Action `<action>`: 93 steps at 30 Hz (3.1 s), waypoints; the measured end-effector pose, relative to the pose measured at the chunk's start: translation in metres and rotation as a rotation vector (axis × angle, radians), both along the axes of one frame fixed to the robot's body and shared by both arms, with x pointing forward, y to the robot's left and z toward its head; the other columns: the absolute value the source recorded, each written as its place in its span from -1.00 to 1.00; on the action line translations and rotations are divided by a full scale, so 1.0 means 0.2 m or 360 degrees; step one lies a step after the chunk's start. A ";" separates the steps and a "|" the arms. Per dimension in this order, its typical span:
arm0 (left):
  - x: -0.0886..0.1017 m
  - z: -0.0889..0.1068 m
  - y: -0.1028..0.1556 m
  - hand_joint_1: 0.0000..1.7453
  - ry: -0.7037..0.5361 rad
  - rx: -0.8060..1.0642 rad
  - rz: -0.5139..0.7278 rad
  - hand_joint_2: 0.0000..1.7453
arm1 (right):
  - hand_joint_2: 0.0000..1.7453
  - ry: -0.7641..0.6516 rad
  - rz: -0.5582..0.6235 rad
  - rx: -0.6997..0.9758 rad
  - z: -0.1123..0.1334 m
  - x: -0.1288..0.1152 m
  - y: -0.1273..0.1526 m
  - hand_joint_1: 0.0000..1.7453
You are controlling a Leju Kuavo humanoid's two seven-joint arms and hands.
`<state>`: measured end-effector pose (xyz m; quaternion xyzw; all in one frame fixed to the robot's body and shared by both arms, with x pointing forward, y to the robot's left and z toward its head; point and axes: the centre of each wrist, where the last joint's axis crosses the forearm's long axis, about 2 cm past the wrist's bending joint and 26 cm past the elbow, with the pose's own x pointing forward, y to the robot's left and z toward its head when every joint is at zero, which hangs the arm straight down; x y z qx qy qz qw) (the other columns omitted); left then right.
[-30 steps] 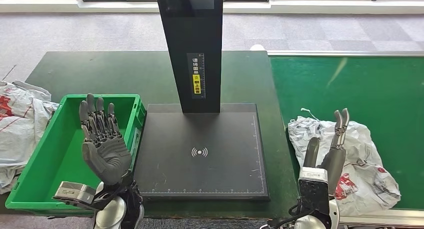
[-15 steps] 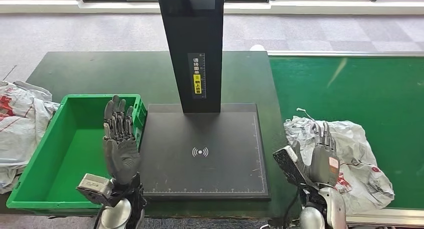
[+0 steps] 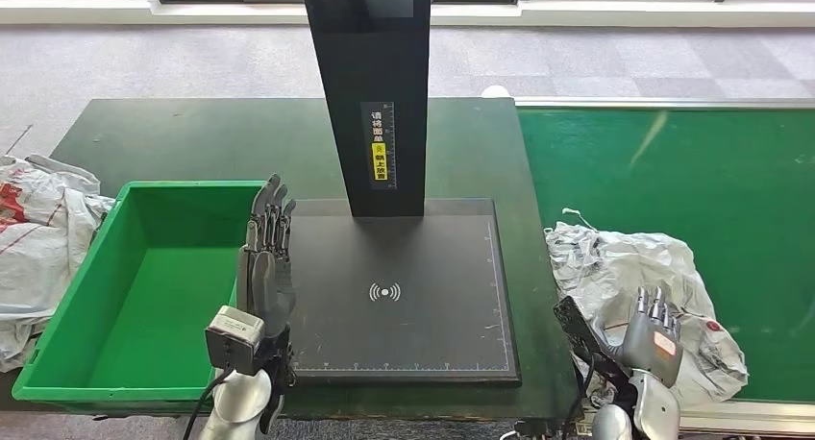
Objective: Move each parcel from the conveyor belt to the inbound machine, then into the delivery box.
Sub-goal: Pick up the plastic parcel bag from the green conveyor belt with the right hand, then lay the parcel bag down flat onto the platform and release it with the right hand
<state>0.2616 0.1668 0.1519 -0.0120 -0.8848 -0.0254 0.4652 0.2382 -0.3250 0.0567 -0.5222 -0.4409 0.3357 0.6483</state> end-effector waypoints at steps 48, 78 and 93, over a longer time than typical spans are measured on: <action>-0.14 -0.11 -0.04 -1.00 0.0089 0.0022 0.0031 -1.00 | 1.00 -0.0618 0.0028 -0.0069 0.02 0.13 -0.05 1.00; -0.04 -0.07 -0.09 -1.00 0.0001 -0.0074 -0.0049 -1.00 | 1.00 -0.1543 0.1076 0.0898 0.42 0.12 0.69 1.00; 0.12 0.02 -0.15 -1.00 -0.0025 -0.0228 -0.0138 -1.00 | 1.00 -0.0784 0.1559 0.1456 0.24 0.15 1.17 1.00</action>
